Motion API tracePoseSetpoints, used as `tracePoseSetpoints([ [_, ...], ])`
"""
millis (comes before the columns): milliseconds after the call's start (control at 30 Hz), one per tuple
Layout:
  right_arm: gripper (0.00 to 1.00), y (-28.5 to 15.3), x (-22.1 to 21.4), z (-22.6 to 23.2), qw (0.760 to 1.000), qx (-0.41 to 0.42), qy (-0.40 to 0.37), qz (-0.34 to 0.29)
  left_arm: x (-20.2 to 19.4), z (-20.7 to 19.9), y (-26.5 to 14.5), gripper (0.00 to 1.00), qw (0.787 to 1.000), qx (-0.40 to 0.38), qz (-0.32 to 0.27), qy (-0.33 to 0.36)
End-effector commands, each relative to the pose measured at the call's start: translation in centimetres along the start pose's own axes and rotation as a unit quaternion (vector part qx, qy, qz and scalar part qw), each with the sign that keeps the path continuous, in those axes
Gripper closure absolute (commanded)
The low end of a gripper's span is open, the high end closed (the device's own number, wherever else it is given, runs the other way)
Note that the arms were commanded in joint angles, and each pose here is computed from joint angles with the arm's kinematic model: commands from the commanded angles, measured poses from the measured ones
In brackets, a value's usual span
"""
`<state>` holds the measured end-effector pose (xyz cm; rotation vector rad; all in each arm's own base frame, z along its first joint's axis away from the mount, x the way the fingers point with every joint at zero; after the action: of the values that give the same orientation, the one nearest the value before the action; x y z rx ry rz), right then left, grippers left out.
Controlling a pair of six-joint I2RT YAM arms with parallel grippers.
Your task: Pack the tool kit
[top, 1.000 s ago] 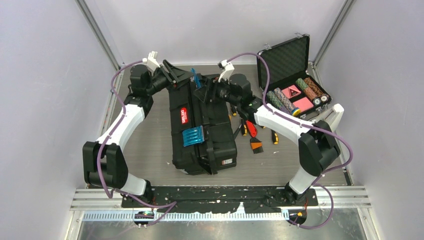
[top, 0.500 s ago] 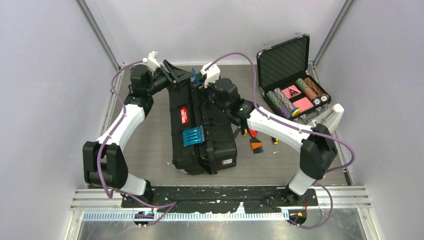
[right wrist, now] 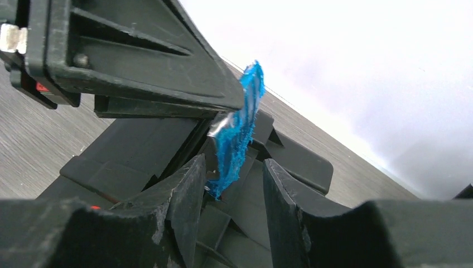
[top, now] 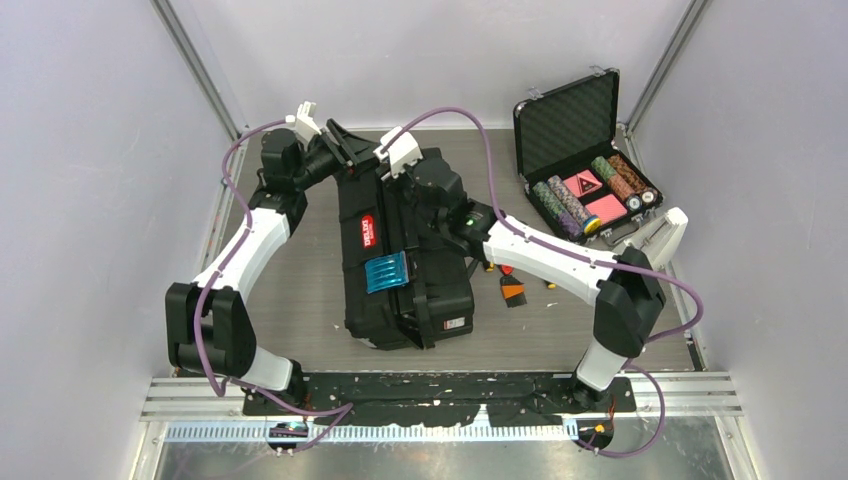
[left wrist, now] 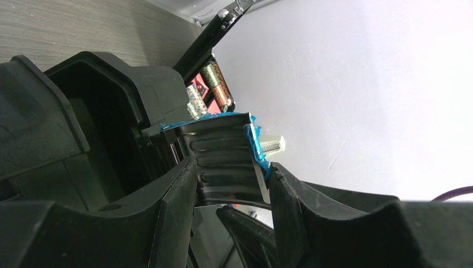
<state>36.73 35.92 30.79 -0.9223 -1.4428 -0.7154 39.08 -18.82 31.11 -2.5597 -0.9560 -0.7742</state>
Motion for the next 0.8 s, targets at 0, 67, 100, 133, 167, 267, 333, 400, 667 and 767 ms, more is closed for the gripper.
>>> tracePoseSetpoints([
  [0, 0.52, 0.5, 2.7, 0.0, 0.999, -0.011, -0.020, -0.039, -4.3, 3.2, 0.3, 0.51, 0.995, 0.046, 0.079, -0.031],
  [67, 0.51, 0.3, 2.7, 0.5, 0.999, 0.004, -0.017, -0.041, -4.3, 3.2, 0.3, 0.51, 0.995, 0.046, 0.079, -0.032],
  [100, 0.51, 0.2, 2.8, 0.7, 0.999, 0.008, -0.016, -0.043, -4.2, 3.1, 0.3, 0.52, 0.995, 0.045, 0.078, -0.031],
  [133, 0.50, 0.3, 2.7, 0.7, 0.999, 0.006, -0.017, -0.044, -4.2, 3.1, 0.3, 0.52, 0.995, 0.045, 0.079, -0.031],
  [167, 0.51, 0.4, 2.6, 0.6, 0.999, -0.002, -0.020, -0.043, -4.2, 3.0, 0.3, 0.51, 0.996, 0.044, 0.078, -0.030],
  [267, 0.53, 0.8, 2.8, -0.1, 0.998, -0.033, -0.023, -0.052, -4.2, 2.8, 0.1, 0.52, 0.996, 0.042, 0.078, -0.028],
  [333, 0.54, 1.1, 3.1, -0.6, 0.996, -0.053, -0.027, -0.060, -4.3, 2.7, 0.0, 0.51, 0.996, 0.042, 0.078, -0.028],
  [400, 0.55, 1.6, 3.0, -0.6, 0.996, -0.060, -0.045, -0.058, -4.2, 2.7, -0.1, 0.51, 0.996, 0.043, 0.078, -0.027],
  [667, 0.74, 1.9, 2.2, -0.6, 0.988, -0.088, -0.116, -0.054, -4.1, 2.6, -0.3, 0.49, 0.996, 0.043, 0.077, -0.026],
  [767, 0.85, 1.7, 2.0, -0.6, 0.984, -0.096, -0.142, -0.054, -3.6, 2.9, -1.0, 0.43, 0.996, 0.051, 0.069, -0.027],
])
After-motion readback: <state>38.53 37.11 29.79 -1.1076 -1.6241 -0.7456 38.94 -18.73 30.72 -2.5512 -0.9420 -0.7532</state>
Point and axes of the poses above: each gripper's point midway between its finger pads, its own y axis out along the fingers, its own z axis along the line the jaws close on, x = y × z, the point moved 2 cm from there along -y, back along the fingers, and after that the axes turned 10 degrees about y, right-handed, at the moved point
